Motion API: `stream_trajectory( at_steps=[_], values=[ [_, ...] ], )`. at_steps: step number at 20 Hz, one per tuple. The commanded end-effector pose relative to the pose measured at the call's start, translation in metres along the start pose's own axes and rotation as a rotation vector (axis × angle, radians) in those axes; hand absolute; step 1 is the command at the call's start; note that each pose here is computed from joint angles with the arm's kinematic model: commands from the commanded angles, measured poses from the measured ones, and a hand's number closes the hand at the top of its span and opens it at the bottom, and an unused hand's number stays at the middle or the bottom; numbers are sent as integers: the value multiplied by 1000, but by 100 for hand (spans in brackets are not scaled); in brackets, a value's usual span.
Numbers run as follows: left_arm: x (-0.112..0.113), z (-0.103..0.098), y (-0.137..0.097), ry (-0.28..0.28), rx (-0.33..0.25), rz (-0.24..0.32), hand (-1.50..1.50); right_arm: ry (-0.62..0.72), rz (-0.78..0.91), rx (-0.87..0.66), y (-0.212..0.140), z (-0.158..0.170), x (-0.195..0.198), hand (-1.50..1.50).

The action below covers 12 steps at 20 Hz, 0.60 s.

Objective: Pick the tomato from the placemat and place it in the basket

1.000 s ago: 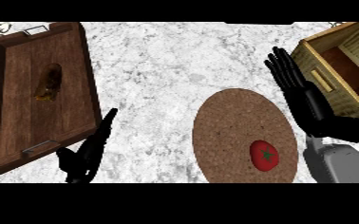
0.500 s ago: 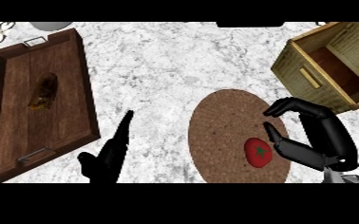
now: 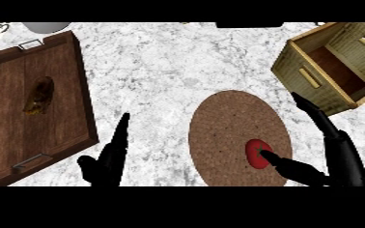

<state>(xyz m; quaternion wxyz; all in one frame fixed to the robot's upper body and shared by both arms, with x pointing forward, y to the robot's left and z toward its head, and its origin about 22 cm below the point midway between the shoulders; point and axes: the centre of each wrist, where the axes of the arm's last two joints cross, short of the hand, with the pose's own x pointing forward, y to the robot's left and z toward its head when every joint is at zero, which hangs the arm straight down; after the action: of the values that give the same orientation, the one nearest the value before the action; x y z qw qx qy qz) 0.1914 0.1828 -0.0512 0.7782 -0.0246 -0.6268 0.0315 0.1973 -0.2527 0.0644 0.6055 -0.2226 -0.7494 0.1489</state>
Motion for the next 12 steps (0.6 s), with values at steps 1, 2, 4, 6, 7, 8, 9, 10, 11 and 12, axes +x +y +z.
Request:
stream_trajectory(
  at_steps=[1, 2, 4, 6, 7, 8, 9, 10, 11, 12],
  values=[
    [46, -19, 36, -256, 122, -88, 0, 131, 282, -120, -33, 10, -5, -150],
    [48, -21, 30, -261, 103, -80, 0, 156, 329, -129, -38, 10, -1, -150],
    [51, -22, 31, -268, 98, -91, 0, 218, 448, -52, -47, 17, 3, -150],
    [47, -19, 28, -265, 99, -101, 0, 274, 553, -6, -57, 18, 12, -150],
    [51, -21, 26, -270, 93, -95, 0, 315, 582, 42, -59, 22, 16, -150],
    [52, -19, 21, -274, 95, -80, 0, 324, 614, 92, -60, 24, 24, -150],
    [58, -24, 26, -279, 79, -94, 0, 337, 630, 121, -64, 23, 33, -150],
    [58, -26, 33, -270, 98, -100, 0, 354, 625, 151, -61, 26, 41, -150],
    [61, -26, 29, -284, 90, -100, 0, 363, 623, 188, -58, 29, 50, -150],
    [56, -23, 29, -270, 100, -96, 0, 377, 621, 221, -60, 32, 61, -150]
  ],
)
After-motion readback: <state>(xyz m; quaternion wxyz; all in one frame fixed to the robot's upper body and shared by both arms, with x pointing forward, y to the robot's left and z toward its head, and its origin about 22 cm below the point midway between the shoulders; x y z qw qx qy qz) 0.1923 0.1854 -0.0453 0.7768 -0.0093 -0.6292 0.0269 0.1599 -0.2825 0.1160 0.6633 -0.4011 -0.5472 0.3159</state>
